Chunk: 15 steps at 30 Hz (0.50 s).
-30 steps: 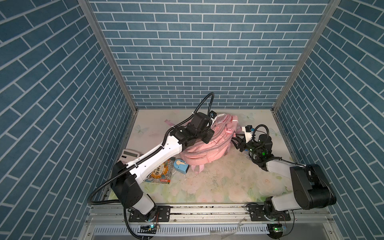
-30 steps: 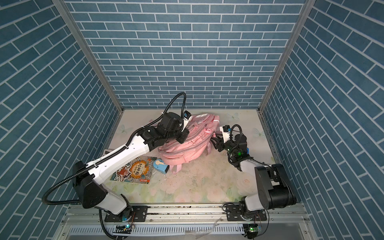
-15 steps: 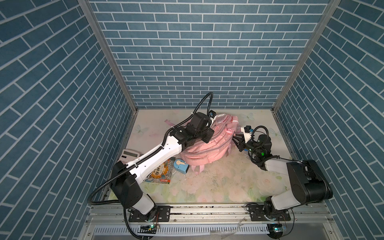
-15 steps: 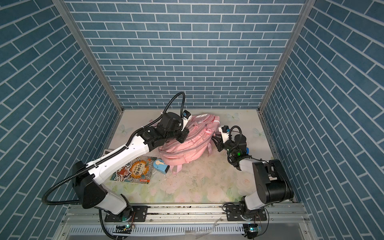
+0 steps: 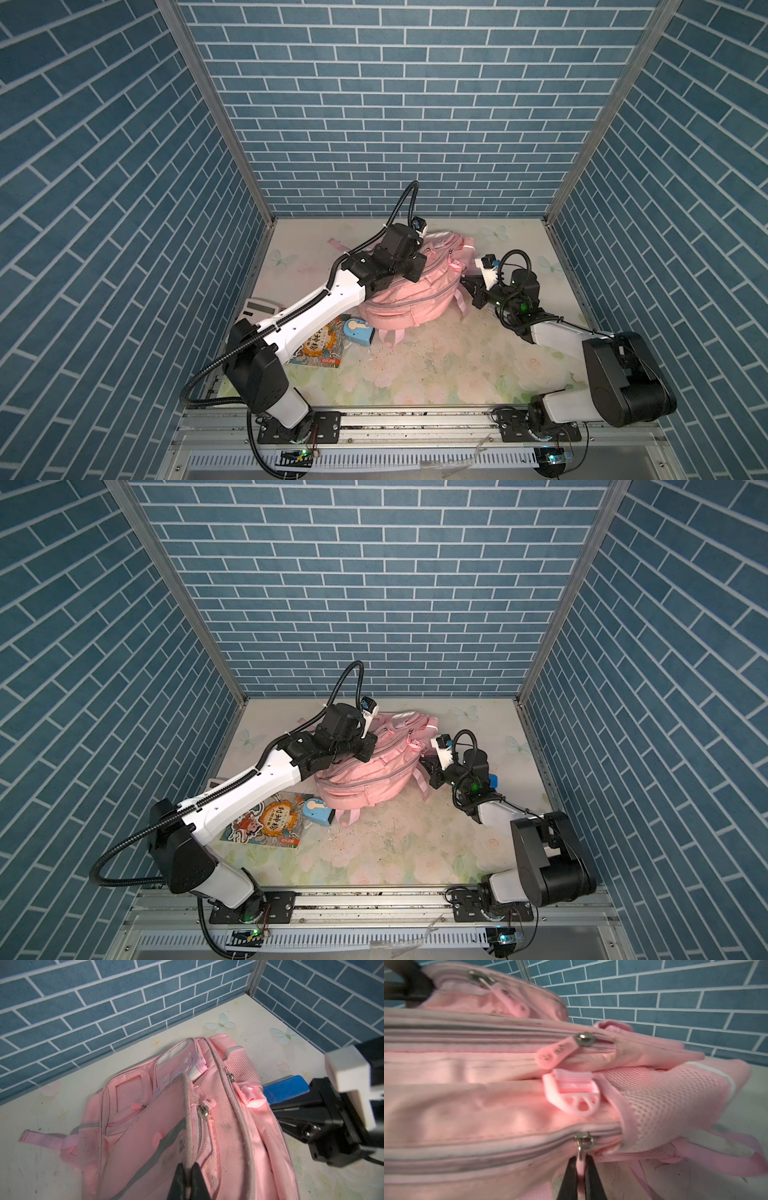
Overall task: Pack the student bag
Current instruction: 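Grasp the main compartment zipper pull with the right gripper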
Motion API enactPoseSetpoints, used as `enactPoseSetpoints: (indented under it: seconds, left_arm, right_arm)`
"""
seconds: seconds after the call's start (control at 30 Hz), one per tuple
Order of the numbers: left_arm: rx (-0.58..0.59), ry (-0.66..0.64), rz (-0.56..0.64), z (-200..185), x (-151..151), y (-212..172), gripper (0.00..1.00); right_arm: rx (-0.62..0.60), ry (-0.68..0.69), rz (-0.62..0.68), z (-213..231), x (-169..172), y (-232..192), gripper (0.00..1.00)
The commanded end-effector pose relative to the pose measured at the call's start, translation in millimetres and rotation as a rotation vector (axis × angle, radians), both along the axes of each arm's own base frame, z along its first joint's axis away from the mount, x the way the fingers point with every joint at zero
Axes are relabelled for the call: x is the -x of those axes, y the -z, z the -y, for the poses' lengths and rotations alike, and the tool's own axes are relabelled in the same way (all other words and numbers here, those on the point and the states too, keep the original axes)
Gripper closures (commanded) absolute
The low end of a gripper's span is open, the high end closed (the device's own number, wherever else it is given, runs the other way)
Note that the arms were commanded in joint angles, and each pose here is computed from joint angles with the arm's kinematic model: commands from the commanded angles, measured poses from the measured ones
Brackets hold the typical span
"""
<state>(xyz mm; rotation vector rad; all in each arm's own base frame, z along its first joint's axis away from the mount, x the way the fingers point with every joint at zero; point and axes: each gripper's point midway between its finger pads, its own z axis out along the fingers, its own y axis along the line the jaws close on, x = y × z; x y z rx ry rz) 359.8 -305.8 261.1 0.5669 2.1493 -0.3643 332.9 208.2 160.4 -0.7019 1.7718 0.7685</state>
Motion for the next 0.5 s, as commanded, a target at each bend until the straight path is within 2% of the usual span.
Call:
enactPoseSetpoints:
  seconds: [0.0,0.2,0.33,0.47]
  left_arm:
    - [0.156,-0.122,0.109,0,-29,-47,1.0]
    - [0.213,-0.173,0.062,4,-32,-36,1.0]
    - [0.243,-0.166,0.023,10,-20,-33,1.0]
    - [0.292,-0.137,-0.016,24,-6,-31,1.0]
  right_arm:
    - [0.12,-0.073,0.036,-16,19,-5,1.0]
    - [0.123,-0.075,0.005,-24,37,-15,1.0]
    - [0.173,0.085,-0.005,-3,13,-21,1.0]
    - [0.217,0.121,-0.036,17,-9,-25,1.0]
